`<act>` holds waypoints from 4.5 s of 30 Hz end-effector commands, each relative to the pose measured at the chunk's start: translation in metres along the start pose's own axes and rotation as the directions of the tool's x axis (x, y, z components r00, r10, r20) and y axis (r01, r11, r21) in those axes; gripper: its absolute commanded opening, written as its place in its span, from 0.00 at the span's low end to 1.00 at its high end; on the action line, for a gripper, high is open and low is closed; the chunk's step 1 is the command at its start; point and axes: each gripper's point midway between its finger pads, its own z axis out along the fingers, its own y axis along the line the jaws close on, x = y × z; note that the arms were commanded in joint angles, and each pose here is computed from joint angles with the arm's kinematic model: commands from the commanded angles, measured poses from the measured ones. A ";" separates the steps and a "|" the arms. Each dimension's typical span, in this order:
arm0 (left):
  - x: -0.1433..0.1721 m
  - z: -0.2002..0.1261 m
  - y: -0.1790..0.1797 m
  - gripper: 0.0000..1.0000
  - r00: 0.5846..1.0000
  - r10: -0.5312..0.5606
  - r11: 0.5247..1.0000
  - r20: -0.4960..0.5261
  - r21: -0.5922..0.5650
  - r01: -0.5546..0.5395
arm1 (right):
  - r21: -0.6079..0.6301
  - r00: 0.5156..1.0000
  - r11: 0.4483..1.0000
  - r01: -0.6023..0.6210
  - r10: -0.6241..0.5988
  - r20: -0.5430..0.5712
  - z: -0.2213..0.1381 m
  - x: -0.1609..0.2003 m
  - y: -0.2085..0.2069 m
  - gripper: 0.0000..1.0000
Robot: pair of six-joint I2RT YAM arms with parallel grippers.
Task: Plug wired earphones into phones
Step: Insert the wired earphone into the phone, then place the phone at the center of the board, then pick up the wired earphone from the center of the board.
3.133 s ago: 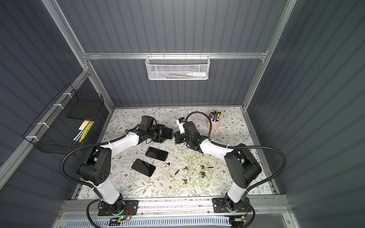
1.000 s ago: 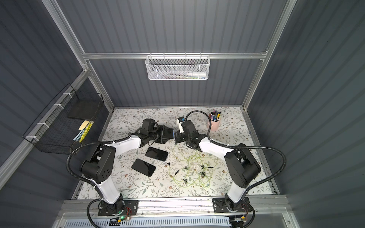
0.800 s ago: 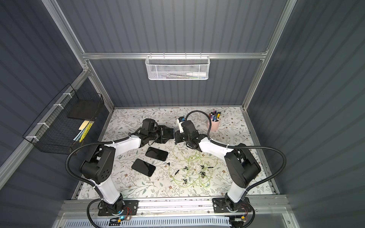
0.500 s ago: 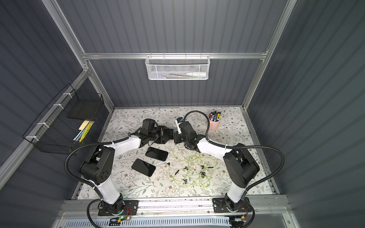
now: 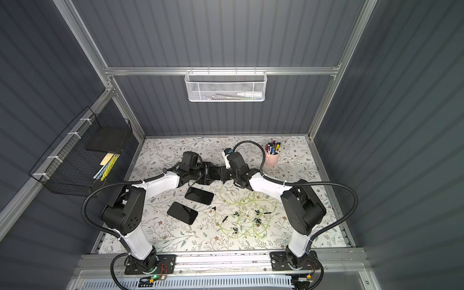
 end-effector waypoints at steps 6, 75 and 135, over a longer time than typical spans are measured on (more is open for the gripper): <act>-0.013 0.008 -0.043 0.00 0.994 0.100 0.995 0.036 0.018 -0.101 | 0.029 0.993 0.995 -0.097 0.098 -0.066 -0.030 -0.006 -0.029 0.47; -0.078 0.138 -0.006 0.77 0.963 0.222 0.947 0.154 -0.270 -0.175 | 0.038 0.945 0.954 -0.296 0.298 -0.134 -0.020 0.047 -0.110 0.42; -0.052 -0.101 0.006 0.87 0.597 0.788 0.616 0.151 -0.199 -0.763 | 0.470 0.843 0.878 0.088 0.186 -0.505 0.054 0.131 -0.039 0.13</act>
